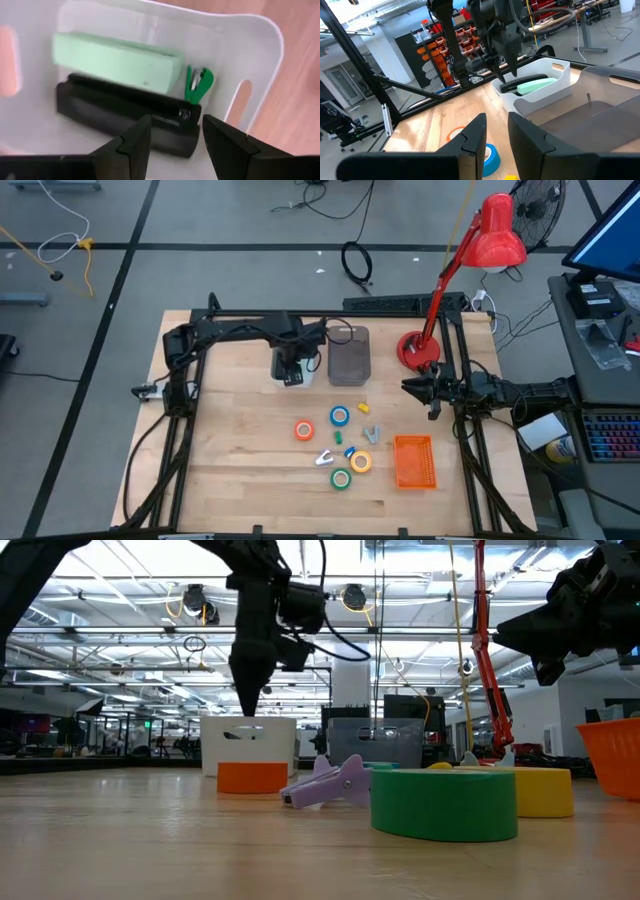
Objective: Pick and place Stapler, Stapler remover, tape
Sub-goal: Put the green stapler into the white bin
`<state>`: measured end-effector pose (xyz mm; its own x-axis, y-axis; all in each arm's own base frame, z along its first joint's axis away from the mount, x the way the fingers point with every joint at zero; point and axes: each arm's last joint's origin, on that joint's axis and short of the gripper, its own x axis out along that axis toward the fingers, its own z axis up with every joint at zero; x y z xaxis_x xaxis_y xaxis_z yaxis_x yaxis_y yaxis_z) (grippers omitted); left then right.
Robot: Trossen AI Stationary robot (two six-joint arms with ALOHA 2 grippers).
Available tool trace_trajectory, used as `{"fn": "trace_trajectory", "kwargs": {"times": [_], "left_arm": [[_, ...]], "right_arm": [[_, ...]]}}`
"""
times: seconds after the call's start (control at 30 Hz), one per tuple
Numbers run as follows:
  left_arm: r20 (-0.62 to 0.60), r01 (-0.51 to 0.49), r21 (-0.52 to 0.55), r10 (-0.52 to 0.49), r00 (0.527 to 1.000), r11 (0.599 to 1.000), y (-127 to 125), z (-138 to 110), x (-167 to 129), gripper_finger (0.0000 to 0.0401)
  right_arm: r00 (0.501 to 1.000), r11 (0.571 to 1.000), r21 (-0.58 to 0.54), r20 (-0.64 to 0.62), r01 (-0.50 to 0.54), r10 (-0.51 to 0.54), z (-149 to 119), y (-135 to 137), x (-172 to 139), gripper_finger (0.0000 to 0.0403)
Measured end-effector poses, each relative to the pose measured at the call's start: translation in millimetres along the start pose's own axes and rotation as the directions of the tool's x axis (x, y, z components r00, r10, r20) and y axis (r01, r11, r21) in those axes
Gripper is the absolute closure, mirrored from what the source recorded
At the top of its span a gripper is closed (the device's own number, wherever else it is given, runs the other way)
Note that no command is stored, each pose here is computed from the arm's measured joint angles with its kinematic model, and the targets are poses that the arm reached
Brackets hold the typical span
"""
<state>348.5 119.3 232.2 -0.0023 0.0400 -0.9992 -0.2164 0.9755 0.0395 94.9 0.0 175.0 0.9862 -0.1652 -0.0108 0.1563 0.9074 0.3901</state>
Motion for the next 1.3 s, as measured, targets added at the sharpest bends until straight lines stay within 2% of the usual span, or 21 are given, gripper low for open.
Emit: {"fn": "trace_trajectory", "kwargs": {"times": [0.17, 0.33, 0.53, 0.73, 0.97, 1.07, 1.13, 1.2, 1.3], "left_arm": [[0.015, -0.007, -0.082, 0.009, 1.0, 0.997, -3, 3, -29, 0.0219], [0.095, 0.043, -0.155, -0.028, 0.995, 0.987, -24, 10, -49, 0.0219], [0.145, 0.078, -0.155, -0.056, 0.988, 0.985, -60, 15, -56, 0.0219], [0.181, 0.099, -0.216, -0.059, 0.982, 0.971, -100, 14, -58, 0.0219], [0.353, 0.201, -0.149, -0.138, 0.925, 0.968, -157, 19, -65, 0.0219], [0.442, 0.286, -0.18, -0.182, 0.878, 0.941, -175, 23, -70, 0.0219], [0.498, 0.358, -0.224, -0.209, 0.841, 0.906, -183, 26, -74, 0.0219], [0.542, 0.434, -0.287, -0.229, 0.809, 0.854, -187, 30, -77, 0.0219], [0.57, 0.542, -0.374, -0.274, 0.775, 0.753, -192, 36, -76, 0.0219]], "right_arm": [[1.0, 1.0, 0.0, -0.002, -0.003, 0.003, 0, 0, 0, 0.033], [1.0, 1.0, 0.0, -0.002, -0.003, 0.003, 0, 0, 0, 0.033], [1.0, 1.0, 0.0, -0.003, -0.004, 0.004, 0, 0, 0, 0.033], [1.0, 1.0, 0.0, -0.003, -0.006, 0.006, 0, 0, 0, 0.033], [1.0, 1.0, 0.0, -0.003, -0.006, 0.006, 0, 0, 0, 0.033], [1.0, 1.0, 0.0, -0.003, -0.006, 0.006, 0, 0, 0, 0.033], [1.0, 1.0, 0.0, -0.003, -0.006, 0.006, 0, 0, 0, 0.033], [1.0, 1.0, 0.0, -0.003, -0.006, 0.006, 0, 0, 0, 0.033], [1.0, 1.0, 0.0, -0.003, -0.007, 0.007, 0, 0, 0, 0.033]]}}
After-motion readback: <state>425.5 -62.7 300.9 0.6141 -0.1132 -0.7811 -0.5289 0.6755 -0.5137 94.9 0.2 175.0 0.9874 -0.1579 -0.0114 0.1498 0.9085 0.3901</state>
